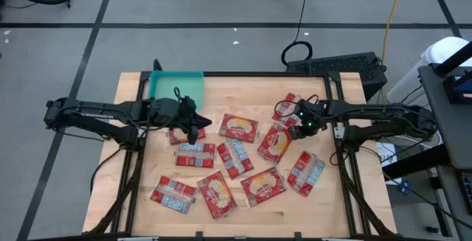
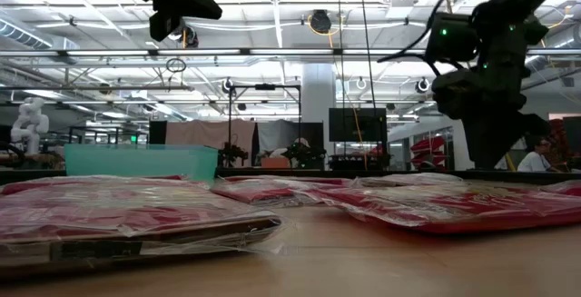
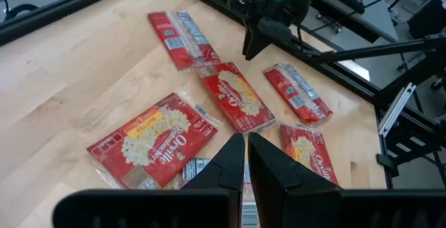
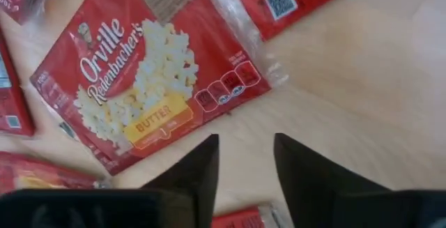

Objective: Sort popcorn bags into baskets
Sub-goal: Put the red popcorn bag into the blue bin

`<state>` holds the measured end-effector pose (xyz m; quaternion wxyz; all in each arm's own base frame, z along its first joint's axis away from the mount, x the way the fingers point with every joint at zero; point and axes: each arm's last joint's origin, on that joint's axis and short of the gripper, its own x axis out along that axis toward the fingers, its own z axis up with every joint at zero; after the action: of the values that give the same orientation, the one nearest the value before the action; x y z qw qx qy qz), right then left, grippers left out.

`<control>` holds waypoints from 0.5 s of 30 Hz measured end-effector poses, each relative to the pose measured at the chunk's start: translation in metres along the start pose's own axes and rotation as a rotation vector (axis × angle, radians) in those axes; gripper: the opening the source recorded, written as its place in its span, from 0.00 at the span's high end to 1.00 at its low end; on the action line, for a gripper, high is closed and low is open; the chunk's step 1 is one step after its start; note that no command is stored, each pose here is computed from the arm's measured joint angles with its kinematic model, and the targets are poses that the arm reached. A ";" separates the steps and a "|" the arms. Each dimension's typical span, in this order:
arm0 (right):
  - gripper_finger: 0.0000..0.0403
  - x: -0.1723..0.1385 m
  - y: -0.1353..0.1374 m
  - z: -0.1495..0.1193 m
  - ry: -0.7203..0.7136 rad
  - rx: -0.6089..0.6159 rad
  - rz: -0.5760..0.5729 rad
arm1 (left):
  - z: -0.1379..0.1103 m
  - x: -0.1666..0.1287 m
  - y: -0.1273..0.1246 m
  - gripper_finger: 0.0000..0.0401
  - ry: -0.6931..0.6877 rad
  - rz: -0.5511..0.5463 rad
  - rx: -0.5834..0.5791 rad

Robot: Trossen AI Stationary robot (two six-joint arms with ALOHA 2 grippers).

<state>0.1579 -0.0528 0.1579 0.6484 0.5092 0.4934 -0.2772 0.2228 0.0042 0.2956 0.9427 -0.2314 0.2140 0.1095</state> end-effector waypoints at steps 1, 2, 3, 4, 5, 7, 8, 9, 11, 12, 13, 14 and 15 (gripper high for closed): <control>0.63 0.002 -0.003 0.002 -0.001 0.013 0.014 | 0.000 0.002 0.000 0.94 0.001 0.003 0.001; 0.61 0.003 -0.006 0.003 -0.004 0.024 0.029 | 0.000 0.003 0.001 0.94 0.006 0.008 0.001; 0.58 0.004 -0.008 0.005 -0.014 0.033 0.037 | -0.001 0.005 0.002 0.94 0.012 0.013 0.001; 0.56 0.005 -0.010 0.007 -0.025 0.043 0.045 | -0.001 0.006 0.002 0.94 0.013 0.015 0.001; 0.54 0.004 -0.011 0.009 -0.033 0.052 0.049 | -0.001 0.007 0.002 0.94 0.011 0.014 0.001; 0.50 0.003 -0.013 0.012 -0.050 0.058 0.051 | -0.001 0.008 0.002 0.94 0.014 0.015 -0.001; 0.48 0.003 -0.014 0.014 -0.062 0.059 0.055 | -0.001 0.008 0.002 0.94 0.011 0.014 -0.002; 0.47 0.002 -0.014 0.016 -0.080 0.060 0.061 | -0.001 0.009 0.001 0.94 0.009 0.012 -0.002; 0.45 0.001 -0.012 0.020 -0.127 0.056 0.071 | -0.001 0.011 0.001 0.94 0.012 0.014 -0.002; 0.45 0.001 -0.012 0.022 -0.145 0.053 0.076 | -0.002 0.012 0.002 0.94 0.021 0.019 0.003; 0.45 0.001 -0.011 0.023 -0.166 0.050 0.075 | -0.003 0.012 0.002 0.94 0.024 0.021 0.007; 0.45 0.002 -0.011 0.024 -0.175 0.052 0.077 | -0.002 0.013 0.002 0.94 0.019 0.018 0.009; 0.45 0.004 -0.012 0.025 -0.177 0.057 0.078 | -0.002 0.013 0.001 0.94 0.015 0.016 0.008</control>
<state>0.1577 -0.0793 0.1493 0.6851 0.5195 0.4061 -0.3097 0.2338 0.0059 0.2877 0.9411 -0.2264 0.2233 0.1146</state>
